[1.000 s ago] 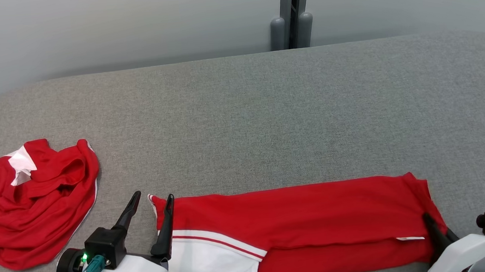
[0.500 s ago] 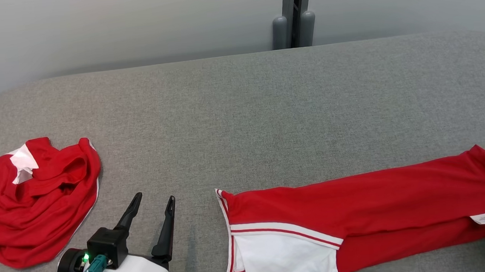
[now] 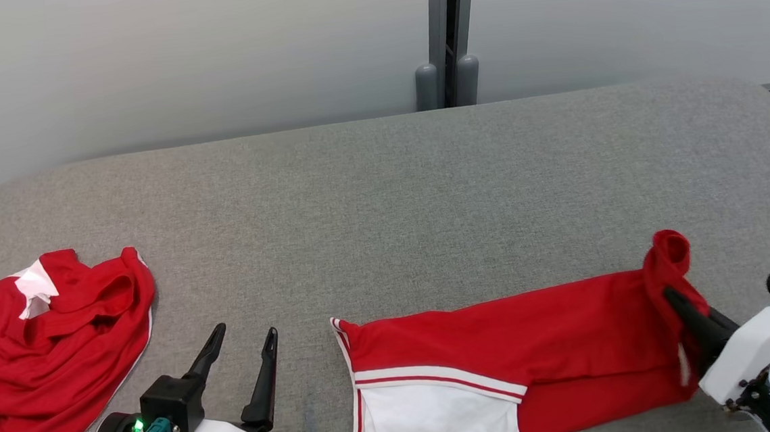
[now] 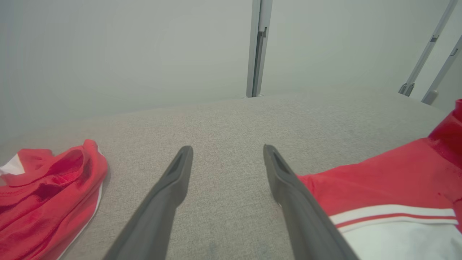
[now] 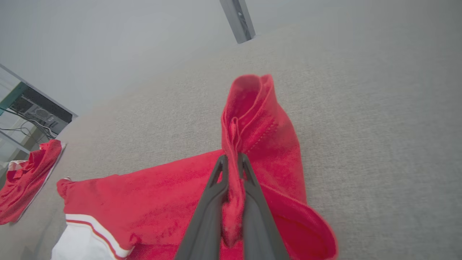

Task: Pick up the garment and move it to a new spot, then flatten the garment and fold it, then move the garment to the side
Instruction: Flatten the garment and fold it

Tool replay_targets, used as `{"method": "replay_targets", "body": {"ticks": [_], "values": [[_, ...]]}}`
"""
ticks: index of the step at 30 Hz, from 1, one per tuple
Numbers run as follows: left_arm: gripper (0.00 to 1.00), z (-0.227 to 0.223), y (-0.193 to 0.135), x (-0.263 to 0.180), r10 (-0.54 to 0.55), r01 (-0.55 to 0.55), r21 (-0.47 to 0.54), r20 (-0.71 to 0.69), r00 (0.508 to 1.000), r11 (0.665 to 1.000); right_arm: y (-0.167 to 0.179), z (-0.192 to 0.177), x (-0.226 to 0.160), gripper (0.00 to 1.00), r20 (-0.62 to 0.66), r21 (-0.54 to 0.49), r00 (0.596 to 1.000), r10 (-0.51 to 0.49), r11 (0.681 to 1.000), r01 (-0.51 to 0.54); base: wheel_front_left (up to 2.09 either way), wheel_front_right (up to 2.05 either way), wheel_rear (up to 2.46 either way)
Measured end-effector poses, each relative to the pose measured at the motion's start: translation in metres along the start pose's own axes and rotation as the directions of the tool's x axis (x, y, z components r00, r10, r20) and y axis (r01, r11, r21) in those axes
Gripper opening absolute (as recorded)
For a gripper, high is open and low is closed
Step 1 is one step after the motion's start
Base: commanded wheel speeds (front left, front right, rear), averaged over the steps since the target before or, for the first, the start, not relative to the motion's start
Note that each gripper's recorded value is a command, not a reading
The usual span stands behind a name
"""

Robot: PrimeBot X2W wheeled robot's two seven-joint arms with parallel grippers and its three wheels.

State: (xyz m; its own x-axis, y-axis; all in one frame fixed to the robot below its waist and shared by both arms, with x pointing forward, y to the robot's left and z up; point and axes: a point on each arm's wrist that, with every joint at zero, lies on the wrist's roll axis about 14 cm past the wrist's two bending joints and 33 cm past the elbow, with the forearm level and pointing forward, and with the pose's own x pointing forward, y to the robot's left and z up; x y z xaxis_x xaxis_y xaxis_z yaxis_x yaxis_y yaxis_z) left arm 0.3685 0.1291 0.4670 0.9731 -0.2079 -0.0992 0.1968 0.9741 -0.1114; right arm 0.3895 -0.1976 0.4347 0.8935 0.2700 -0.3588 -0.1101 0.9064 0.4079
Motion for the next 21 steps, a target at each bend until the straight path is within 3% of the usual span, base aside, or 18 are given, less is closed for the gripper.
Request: {"method": "replay_targets", "body": {"ticks": [3, 7, 14, 17, 21], "values": [[1.0, 0.002, -0.004, -0.001, -0.009, 0.009, 0.003, 0.004, 1.0, 1.0, 0.035, 0.005, -0.004, 0.0, 0.006, 0.067, 0.994, 0.105, 0.992, -0.105, 0.0, 0.0, 0.0], [1.0, 0.006, -0.005, -0.003, -0.014, 0.014, 0.008, 0.014, 1.0, 1.0, 0.091, 0.003, -0.013, 0.0, 0.005, 0.171, 0.965, 0.262, 0.951, -0.259, 0.0, 0.0, 0.0], [1.0, 0.015, 0.002, -0.01, 0.009, -0.009, 0.009, 0.037, 0.999, 1.0, 0.177, -0.007, -0.023, 0.0, 0.02, 0.332, 0.884, 0.467, 0.831, -0.447, 0.0, 0.0, 0.0], [1.0, 0.017, 0.009, -0.014, 0.034, -0.035, 0.009, 0.04, 0.999, 0.999, 0.21, -0.018, -0.023, 0.0, 0.003, 0.358, 0.847, 0.531, 0.79, -0.497, 0.0, 0.0, 0.0], [1.0, 0.016, 0.016, -0.019, 0.058, -0.058, 0.006, 0.035, 0.998, 0.998, 0.24, -0.046, -0.02, 0.0, -0.07, 0.379, 0.814, 0.576, 0.77, -0.513, 0.0, 0.0, 0.0]]}}
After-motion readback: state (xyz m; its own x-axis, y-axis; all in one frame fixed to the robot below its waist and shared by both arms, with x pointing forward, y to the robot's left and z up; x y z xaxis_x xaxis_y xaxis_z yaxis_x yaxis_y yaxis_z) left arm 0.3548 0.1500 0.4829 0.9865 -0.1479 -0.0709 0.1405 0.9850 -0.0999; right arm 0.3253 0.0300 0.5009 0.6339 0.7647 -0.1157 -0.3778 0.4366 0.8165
